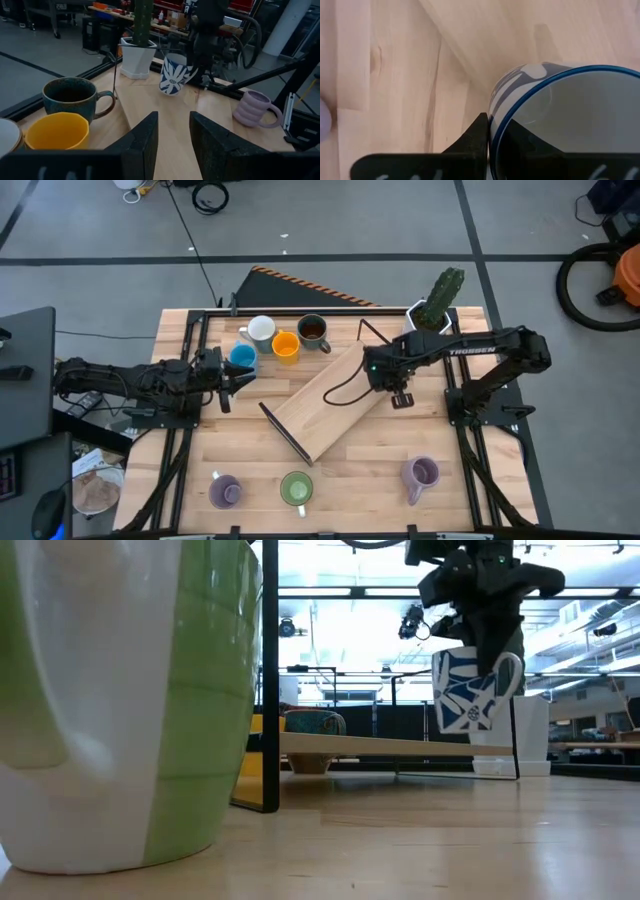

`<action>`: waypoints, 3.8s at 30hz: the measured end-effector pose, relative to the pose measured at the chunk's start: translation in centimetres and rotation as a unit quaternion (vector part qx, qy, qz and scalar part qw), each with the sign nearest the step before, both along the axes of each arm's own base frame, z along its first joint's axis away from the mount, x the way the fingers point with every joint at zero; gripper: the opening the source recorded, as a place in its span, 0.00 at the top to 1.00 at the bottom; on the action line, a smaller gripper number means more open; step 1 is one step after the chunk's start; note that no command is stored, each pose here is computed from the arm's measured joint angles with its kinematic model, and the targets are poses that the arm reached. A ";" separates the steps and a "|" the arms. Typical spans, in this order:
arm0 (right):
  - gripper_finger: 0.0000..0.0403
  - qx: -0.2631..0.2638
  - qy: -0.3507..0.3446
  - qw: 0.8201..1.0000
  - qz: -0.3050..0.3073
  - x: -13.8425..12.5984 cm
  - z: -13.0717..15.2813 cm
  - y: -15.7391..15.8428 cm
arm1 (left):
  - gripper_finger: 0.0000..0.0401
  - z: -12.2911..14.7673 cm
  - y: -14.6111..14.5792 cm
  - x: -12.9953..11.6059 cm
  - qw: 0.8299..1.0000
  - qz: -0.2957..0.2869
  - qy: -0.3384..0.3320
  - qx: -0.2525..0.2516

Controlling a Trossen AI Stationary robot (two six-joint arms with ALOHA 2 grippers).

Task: Place coffee mugs
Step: Put the white patterned mug on the shelf, then put the yellow mug on the shelf

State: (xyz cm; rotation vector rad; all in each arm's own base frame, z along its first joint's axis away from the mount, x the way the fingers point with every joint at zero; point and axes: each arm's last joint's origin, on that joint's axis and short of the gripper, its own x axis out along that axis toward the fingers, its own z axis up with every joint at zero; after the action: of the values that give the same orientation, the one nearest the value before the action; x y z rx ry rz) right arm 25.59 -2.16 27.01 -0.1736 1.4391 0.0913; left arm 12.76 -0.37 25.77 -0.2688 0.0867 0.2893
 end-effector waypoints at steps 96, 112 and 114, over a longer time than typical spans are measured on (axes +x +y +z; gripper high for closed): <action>0.57 -0.018 -0.172 0.984 -0.050 -4.4 7.9 1.0 | 0.71 5.7 6.9 9.3 0.959 0.014 0.277 -0.056; 0.57 -0.022 -0.267 0.961 -0.063 -4.6 9.6 3.4 | 0.71 3.1 11.0 13.7 0.864 -0.044 0.465 0.186; 0.57 -0.018 -0.272 0.960 -0.061 -4.5 9.6 3.9 | 0.71 2.2 11.4 13.8 0.841 -0.066 0.498 0.201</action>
State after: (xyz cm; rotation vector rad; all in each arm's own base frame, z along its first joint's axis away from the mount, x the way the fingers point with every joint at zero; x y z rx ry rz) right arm 21.12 1.71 36.59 -0.1255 0.8987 -0.0804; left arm 26.56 11.00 27.97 0.3351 1.0651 0.2777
